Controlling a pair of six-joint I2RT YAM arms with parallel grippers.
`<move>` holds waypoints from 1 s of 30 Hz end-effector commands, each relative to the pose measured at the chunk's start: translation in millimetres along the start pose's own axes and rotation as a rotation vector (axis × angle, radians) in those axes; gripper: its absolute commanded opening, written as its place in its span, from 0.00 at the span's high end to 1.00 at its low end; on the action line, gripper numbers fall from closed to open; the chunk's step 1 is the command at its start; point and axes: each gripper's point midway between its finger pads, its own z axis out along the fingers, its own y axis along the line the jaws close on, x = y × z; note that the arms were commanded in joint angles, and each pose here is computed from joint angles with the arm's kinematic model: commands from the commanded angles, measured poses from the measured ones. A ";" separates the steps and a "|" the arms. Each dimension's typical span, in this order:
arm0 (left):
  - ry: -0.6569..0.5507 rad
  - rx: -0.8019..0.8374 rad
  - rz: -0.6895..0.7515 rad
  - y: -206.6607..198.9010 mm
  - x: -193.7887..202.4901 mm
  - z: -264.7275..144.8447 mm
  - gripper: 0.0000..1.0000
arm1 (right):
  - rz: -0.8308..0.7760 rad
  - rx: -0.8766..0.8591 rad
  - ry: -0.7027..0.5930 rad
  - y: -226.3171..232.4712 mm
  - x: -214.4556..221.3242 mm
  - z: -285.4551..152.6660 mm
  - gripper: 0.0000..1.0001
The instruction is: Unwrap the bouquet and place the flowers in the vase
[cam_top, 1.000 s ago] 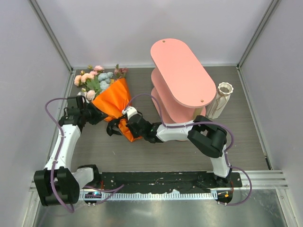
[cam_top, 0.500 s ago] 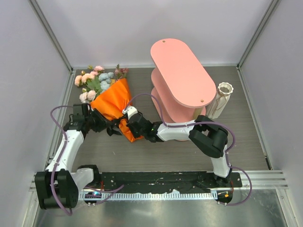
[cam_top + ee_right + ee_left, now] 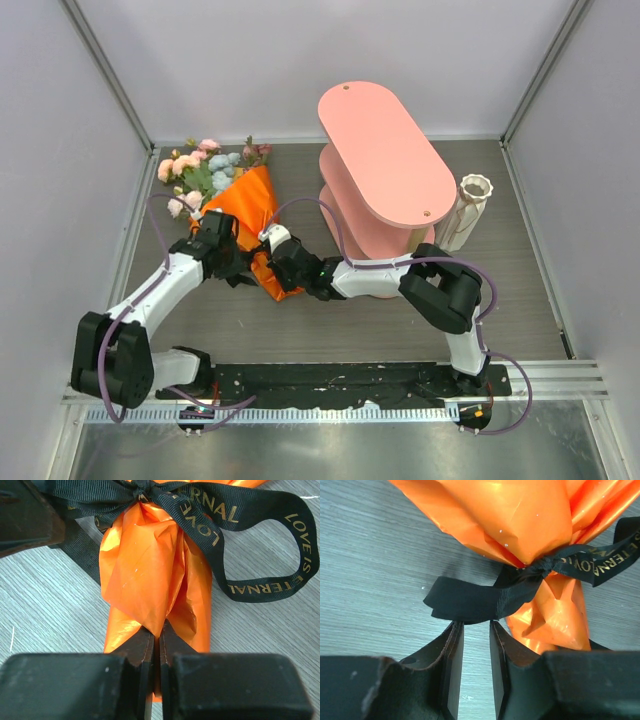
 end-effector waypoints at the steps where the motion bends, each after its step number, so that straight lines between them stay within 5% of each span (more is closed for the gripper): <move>1: -0.038 -0.062 0.071 -0.1 -13.7 3.1 0.70 | 0.022 -0.021 -0.068 4.1 -27.5 -14.7 0.99; 30: -0.053 -0.056 0.120 -19.6 -21.1 25.3 0.58 | 0.039 -0.059 -0.062 10.9 -21.8 -11.1 0.99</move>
